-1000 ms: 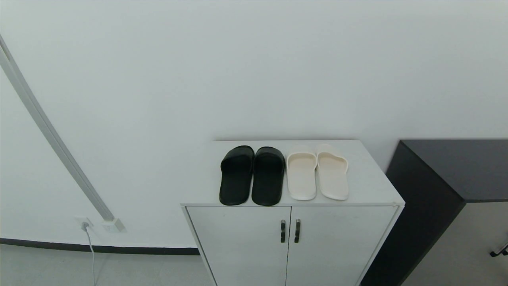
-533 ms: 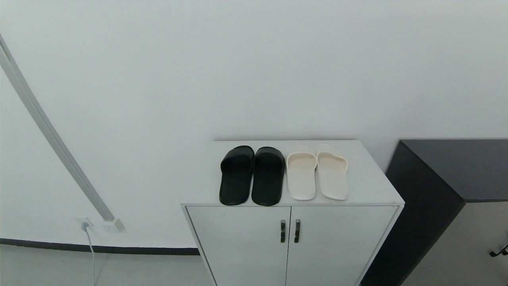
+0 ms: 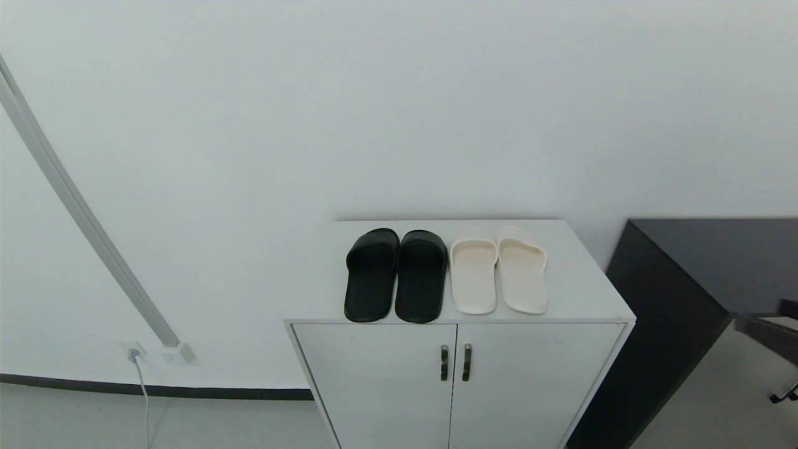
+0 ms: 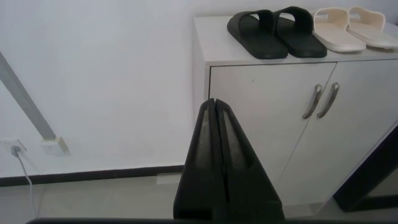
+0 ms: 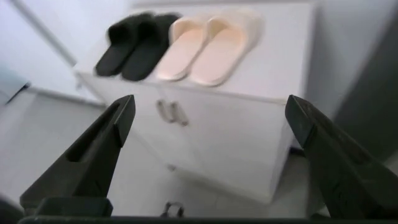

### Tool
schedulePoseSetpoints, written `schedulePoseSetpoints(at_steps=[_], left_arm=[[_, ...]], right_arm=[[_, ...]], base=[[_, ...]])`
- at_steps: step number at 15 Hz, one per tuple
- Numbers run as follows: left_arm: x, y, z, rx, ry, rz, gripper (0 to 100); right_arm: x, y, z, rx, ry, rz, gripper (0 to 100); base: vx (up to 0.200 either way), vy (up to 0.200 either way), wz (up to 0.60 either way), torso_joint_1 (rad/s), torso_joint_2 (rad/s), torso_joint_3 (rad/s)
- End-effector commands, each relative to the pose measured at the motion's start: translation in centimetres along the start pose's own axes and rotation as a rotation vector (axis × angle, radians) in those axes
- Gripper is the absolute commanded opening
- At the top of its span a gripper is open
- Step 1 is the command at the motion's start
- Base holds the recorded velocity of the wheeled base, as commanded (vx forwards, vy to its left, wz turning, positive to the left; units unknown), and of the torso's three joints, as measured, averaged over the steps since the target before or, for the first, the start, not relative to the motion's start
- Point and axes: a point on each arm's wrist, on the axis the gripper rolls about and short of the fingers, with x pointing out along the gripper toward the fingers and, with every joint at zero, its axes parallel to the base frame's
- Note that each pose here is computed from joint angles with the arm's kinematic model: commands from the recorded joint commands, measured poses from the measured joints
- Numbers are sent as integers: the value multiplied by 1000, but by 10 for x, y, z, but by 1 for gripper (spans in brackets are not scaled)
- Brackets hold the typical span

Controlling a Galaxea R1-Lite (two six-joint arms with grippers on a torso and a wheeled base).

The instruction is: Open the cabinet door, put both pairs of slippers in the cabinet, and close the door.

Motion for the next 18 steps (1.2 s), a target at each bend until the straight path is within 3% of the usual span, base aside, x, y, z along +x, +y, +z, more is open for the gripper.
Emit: schedulePoseSetpoints(at_steps=[1,9,14,18], left_arm=[[0,0,0,5,1,0,0],[0,0,0,5,-1,0,0],[0,0,0,5,1,0,0],[0,0,0,2,-1,1,0]], right_arm=[[110,40,2,-12,129,7,100],[216,70,6,21,71,-143,100],[269,91,-17,11,20,-296,100],[303,91,-39,4,27,-328,100]], base=[[0,0,0,0,0,0],[0,0,0,0,0,0],[0,0,0,0,0,0],[0,0,0,0,0,0]])
